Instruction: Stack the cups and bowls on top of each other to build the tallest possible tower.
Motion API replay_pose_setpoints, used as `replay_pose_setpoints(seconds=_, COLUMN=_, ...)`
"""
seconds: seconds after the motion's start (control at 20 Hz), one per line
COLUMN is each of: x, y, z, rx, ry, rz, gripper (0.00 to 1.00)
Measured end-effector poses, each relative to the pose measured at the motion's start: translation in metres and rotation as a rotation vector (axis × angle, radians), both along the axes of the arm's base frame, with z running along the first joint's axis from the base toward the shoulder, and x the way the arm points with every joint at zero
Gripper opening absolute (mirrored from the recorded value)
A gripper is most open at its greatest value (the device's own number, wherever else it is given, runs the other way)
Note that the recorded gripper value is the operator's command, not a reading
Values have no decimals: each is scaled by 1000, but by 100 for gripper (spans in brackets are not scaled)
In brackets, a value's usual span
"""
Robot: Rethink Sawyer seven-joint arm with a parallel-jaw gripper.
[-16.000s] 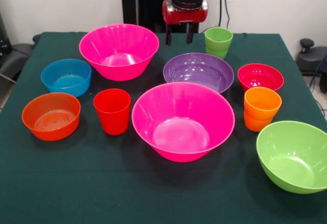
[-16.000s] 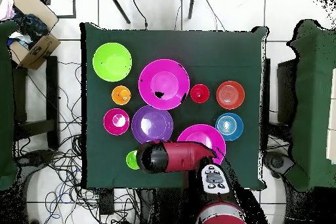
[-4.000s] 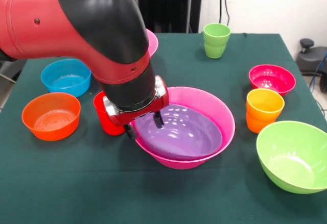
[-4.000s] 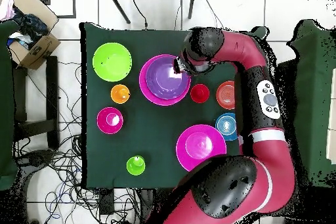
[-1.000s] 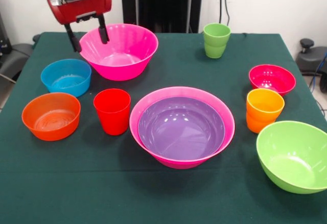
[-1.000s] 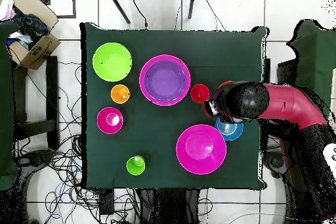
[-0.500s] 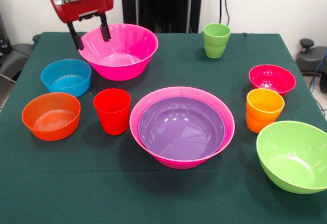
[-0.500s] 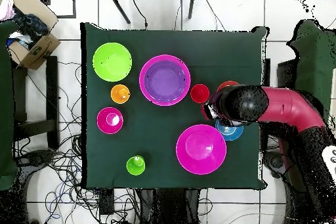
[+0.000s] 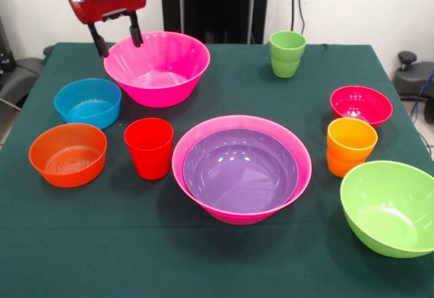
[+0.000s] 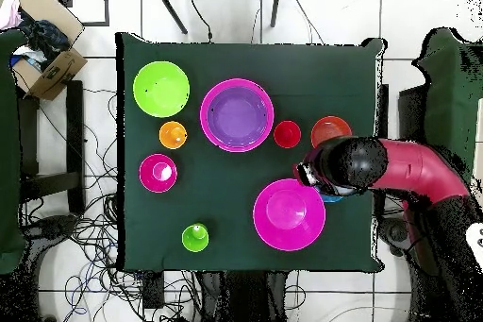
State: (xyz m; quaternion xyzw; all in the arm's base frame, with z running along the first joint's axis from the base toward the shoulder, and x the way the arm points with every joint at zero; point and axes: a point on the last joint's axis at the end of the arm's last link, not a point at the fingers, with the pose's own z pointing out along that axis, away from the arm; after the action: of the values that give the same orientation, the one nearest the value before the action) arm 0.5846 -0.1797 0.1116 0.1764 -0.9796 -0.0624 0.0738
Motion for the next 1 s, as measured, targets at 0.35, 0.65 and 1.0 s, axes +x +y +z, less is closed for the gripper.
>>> replay_pose_setpoints(seconds=0.35, x=-21, y=-21, z=-10, rx=-44, ry=36, rz=-11, gripper=100)
replay_pose_setpoints(seconds=0.65, x=-33, y=-33, z=-17, rx=-66, ry=52, rz=-22, gripper=100)
replay_pose_setpoints(seconds=1.0, x=-37, y=-34, z=-38, rx=-21, ry=41, rz=-66, gripper=100)
